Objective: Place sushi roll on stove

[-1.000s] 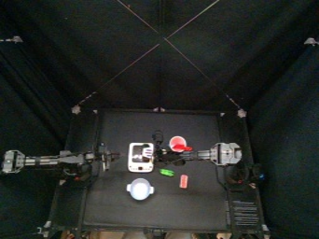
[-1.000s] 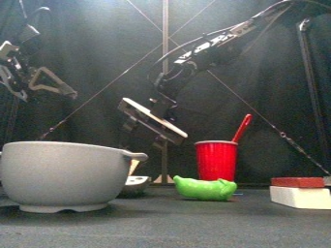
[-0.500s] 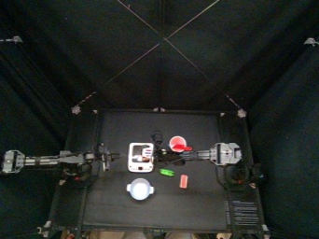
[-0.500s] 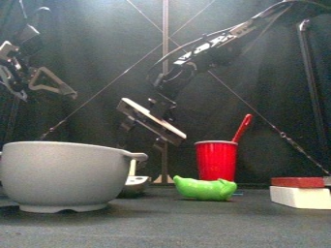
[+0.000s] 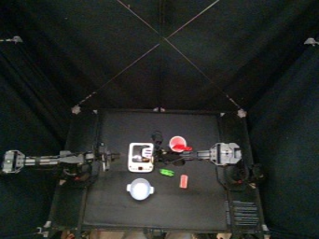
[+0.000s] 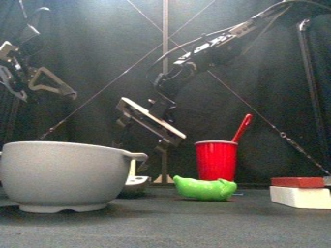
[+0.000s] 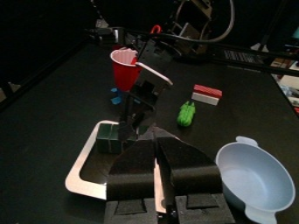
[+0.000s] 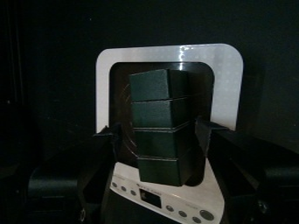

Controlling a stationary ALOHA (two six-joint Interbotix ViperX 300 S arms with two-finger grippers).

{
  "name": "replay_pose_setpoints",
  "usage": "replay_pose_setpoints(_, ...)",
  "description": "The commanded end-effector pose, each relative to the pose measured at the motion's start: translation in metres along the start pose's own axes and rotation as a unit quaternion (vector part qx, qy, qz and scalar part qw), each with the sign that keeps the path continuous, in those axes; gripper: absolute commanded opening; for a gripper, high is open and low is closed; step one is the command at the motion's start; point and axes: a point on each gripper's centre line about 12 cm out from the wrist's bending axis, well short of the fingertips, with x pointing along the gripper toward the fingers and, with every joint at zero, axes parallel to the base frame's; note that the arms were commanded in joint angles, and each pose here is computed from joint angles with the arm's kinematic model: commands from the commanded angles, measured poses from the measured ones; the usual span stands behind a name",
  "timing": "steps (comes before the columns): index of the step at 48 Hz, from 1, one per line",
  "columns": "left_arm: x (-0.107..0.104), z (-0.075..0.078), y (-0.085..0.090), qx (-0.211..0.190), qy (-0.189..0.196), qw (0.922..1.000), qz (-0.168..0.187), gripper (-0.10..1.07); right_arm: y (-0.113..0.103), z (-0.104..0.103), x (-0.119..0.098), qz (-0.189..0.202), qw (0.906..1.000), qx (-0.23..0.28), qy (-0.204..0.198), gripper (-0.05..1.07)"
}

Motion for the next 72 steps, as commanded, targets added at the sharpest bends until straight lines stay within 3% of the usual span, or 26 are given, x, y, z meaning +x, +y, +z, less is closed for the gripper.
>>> replay_pose_setpoints(1,0.001,0.005,0.000,0.002,-0.006,1.0000,0.000,0.32,0.017,0.005,-0.013,0.024,0.9996,0.012,0.000,0.97)
replay_pose_setpoints(33,0.001,0.004,0.000,0.002,-0.005,1.0000,0.000,0.32,0.027,-0.017,-0.016,0.047,0.9987,-0.002,0.021,0.97)
replay_pose_setpoints(57,0.001,0.005,0.000,0.002,-0.006,1.0000,0.001,0.32,0.020,-0.021,-0.015,0.041,0.9988,-0.012,0.024,0.97)
replay_pose_setpoints(72,0.001,0.004,0.000,0.001,-0.005,1.0000,0.000,0.32,0.021,-0.014,-0.032,0.053,0.9981,-0.024,0.017,0.97)
